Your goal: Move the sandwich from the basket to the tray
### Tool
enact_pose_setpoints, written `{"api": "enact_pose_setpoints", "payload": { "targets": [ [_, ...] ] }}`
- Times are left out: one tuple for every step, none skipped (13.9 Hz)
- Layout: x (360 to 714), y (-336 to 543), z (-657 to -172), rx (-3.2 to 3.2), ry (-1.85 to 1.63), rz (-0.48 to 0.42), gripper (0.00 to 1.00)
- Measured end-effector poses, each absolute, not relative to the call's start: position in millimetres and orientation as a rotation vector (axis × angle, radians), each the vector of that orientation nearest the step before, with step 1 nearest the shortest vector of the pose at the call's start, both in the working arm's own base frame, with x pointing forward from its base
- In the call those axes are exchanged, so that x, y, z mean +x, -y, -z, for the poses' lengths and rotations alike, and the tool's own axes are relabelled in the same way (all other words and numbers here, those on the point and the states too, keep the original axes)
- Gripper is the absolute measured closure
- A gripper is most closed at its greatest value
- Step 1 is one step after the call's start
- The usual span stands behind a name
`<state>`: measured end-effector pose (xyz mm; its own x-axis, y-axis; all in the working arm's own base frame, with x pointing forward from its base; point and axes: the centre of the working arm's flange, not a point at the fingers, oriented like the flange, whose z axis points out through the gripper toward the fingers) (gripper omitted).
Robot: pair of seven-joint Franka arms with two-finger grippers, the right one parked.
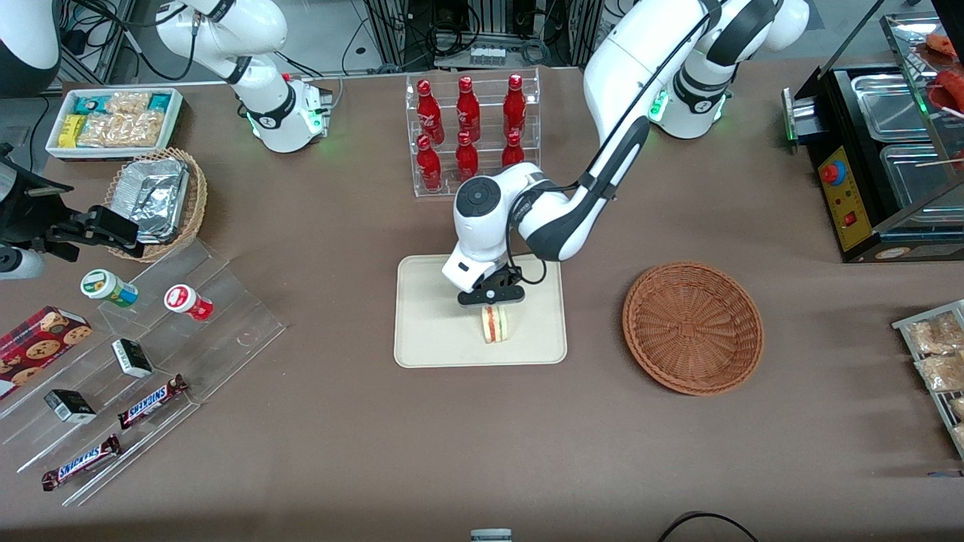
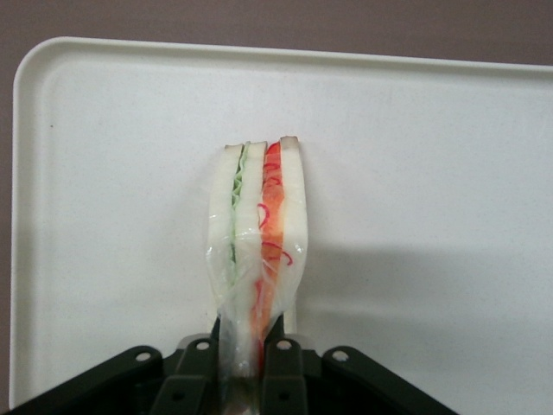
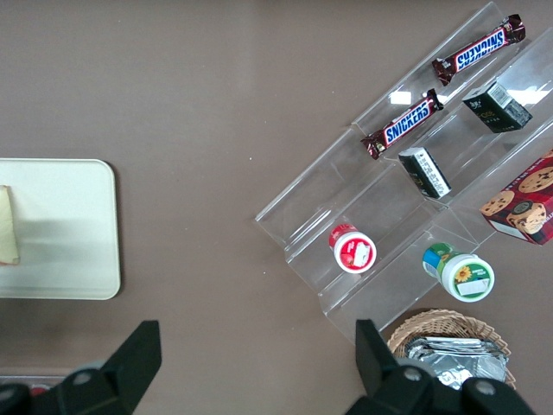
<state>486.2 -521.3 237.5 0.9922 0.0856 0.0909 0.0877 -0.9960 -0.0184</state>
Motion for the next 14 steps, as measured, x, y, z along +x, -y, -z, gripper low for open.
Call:
{"api": "enact_pose_setpoints", "payload": {
  "targets": [
    [486,521,-237,-3.112,0.136,0.141,0.7],
    [487,520,-236,-3.111,0.137,0.14,0.61],
    [487,520,-235,-3.109,0.139,0.139,0.52],
    [488,519,-235,-3.108,0.145,0.14,0.41],
    [490,519,-237,-3.111,0.152,0.145,0.32],
    [493,520,-242,-3.113,0.16,0.153,0.21],
    [496,520,-253,-3.107,0.172,0.155,0.12],
    [499,519,-268,-3.101,0.191,0.154,0.01],
    [501,518,-290,-3.106,0.222,0.146,0.0],
    [502,516,-316,-3.116,0.263,0.131,0.0],
    [504,508,-344,-3.12,0.311,0.12,0.0],
    [510,495,-373,-3.12,0.364,0.116,0.0],
    [517,477,-403,-3.119,0.421,0.112,0.0],
    [523,458,-432,-3.116,0.481,0.103,0.0]
  ]
}}
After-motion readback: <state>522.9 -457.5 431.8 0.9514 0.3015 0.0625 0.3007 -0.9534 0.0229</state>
